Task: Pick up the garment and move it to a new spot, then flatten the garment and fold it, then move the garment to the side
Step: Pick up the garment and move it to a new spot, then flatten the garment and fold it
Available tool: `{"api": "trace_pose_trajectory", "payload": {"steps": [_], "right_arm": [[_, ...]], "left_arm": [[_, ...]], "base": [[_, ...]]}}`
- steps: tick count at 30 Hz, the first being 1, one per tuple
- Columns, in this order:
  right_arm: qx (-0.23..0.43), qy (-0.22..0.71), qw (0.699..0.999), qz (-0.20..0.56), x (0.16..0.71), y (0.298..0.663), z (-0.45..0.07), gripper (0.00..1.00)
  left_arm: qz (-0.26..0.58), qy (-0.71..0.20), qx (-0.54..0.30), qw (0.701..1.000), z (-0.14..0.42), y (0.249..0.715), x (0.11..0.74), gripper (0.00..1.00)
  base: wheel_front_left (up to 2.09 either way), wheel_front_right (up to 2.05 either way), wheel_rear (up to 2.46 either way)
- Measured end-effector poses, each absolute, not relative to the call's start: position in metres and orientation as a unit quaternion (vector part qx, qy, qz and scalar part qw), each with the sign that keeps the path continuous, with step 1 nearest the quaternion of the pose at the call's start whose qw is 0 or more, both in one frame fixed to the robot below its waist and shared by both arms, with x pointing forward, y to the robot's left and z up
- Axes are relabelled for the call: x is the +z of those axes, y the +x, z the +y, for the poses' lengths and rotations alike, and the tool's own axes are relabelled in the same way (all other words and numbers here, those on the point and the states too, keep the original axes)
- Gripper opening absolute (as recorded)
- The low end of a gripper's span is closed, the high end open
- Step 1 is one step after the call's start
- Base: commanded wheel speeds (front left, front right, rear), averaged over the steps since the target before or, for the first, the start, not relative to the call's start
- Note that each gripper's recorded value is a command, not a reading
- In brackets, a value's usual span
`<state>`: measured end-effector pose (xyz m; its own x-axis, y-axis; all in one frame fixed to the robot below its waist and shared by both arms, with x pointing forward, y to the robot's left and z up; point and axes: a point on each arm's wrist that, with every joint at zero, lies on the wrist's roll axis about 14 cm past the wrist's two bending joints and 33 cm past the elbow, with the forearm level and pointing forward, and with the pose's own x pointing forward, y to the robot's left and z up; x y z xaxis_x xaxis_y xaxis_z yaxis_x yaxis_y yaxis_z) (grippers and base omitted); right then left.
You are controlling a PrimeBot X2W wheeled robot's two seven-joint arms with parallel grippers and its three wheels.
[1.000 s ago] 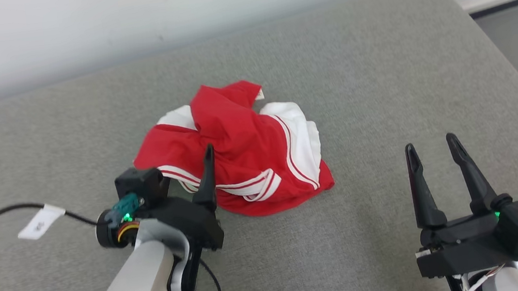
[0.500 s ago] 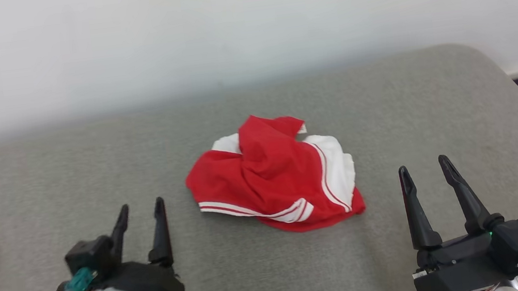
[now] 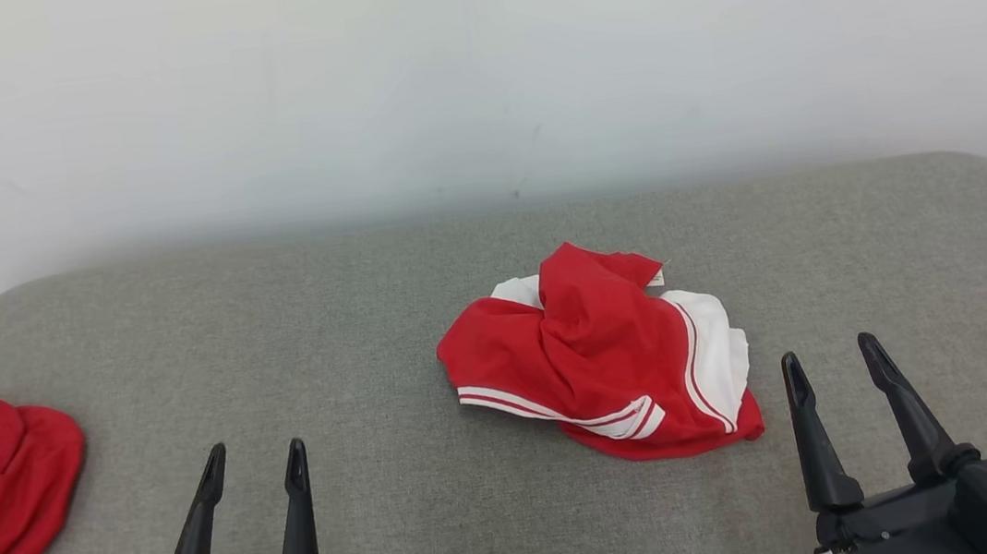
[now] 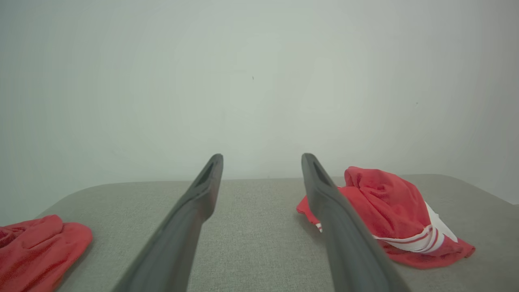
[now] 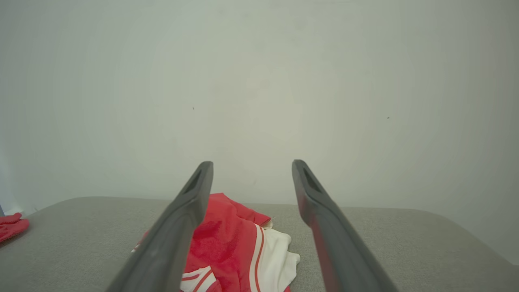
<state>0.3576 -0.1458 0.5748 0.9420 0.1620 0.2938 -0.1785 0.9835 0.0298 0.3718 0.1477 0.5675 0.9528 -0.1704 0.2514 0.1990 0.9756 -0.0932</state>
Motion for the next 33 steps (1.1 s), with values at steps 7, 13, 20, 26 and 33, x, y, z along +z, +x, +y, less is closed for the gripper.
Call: {"api": "trace_pose_trajectory", "payload": {"steps": [7,13,20,26,33], "right_arm": [[0.091,0.027,0.985,-0.141,0.570,0.346,-0.143,1.00],[0.089,0.027,0.986,-0.140,0.569,0.338,-0.144,1.00],[0.088,0.026,0.986,-0.140,0.569,0.339,-0.145,1.00],[0.093,0.028,0.986,-0.137,0.567,0.337,-0.142,1.00],[0.097,0.029,0.986,-0.134,0.565,0.336,-0.139,1.00]], "left_arm": [[-0.109,-0.039,-0.080,0.990,0.160,0.347,0.553,1.00],[-0.102,-0.017,-0.064,0.993,0.169,0.332,0.545,1.00],[-0.096,-0.010,-0.063,0.993,0.169,0.328,0.540,1.00],[-0.096,-0.011,-0.058,0.994,0.172,0.328,0.540,1.00],[-0.095,-0.008,-0.060,0.994,0.169,0.328,0.539,1.00]], "base": [[0.00,0.00,0.00],[0.00,0.00,0.00],[0.00,0.00,0.00],[0.00,0.00,0.00],[0.00,0.00,0.00]]}}
